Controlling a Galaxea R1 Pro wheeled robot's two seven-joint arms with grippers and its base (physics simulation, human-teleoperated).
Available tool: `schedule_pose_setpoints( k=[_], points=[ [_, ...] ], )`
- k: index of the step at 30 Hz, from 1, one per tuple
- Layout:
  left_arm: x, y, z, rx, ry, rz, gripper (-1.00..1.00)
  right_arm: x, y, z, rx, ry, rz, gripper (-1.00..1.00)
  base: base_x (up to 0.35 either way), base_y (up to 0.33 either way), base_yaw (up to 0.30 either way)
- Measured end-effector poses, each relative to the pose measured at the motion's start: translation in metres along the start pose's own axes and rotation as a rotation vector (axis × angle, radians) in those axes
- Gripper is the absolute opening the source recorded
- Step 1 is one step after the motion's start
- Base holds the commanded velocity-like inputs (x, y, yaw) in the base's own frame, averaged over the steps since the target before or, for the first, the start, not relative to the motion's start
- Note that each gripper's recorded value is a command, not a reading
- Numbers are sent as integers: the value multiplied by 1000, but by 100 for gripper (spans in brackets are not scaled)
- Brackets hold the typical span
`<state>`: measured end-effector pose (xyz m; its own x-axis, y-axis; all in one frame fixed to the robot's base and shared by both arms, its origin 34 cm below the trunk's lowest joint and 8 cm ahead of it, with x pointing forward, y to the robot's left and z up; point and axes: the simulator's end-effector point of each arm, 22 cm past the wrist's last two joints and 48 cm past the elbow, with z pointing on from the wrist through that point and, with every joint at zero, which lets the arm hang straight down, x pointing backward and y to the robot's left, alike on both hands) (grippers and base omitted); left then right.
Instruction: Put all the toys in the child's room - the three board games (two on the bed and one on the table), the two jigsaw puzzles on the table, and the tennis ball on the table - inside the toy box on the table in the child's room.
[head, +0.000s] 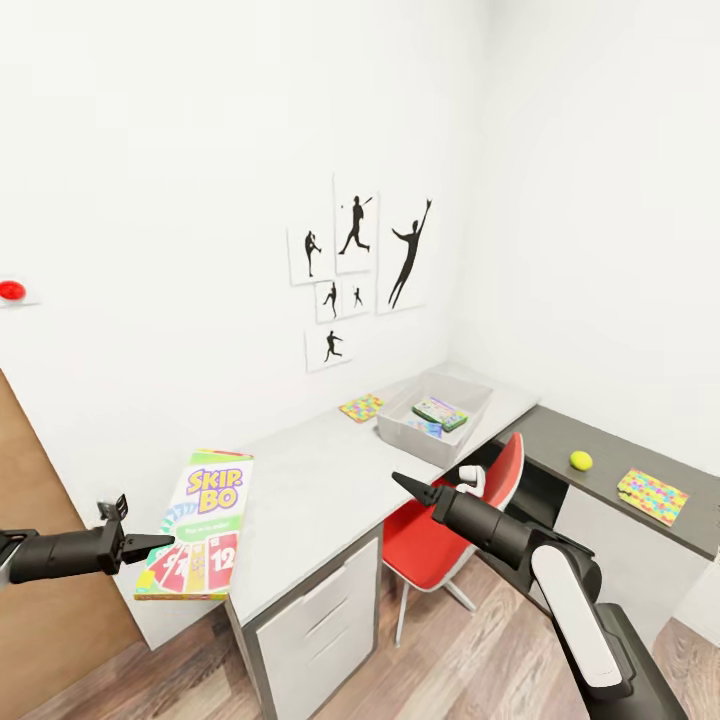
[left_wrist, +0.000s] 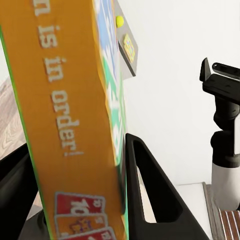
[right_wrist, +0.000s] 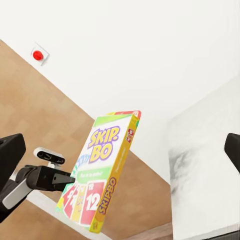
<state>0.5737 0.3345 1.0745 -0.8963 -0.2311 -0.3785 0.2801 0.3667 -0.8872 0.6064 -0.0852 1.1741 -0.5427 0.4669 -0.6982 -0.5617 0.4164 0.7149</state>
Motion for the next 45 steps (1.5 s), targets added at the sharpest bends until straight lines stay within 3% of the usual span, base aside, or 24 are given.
schedule_pose_setpoints(
  k=[17, 45],
  points=[
    [0, 0, 0, 0, 2, 2, -100, -8, 1, 0, -1, -33, -20, 100, 0, 0, -6],
    [-1, -9, 1, 11, -4, 19, -100, -12, 9, -2, -8, -40, -36, 100, 37, -10, -198]
  ],
)
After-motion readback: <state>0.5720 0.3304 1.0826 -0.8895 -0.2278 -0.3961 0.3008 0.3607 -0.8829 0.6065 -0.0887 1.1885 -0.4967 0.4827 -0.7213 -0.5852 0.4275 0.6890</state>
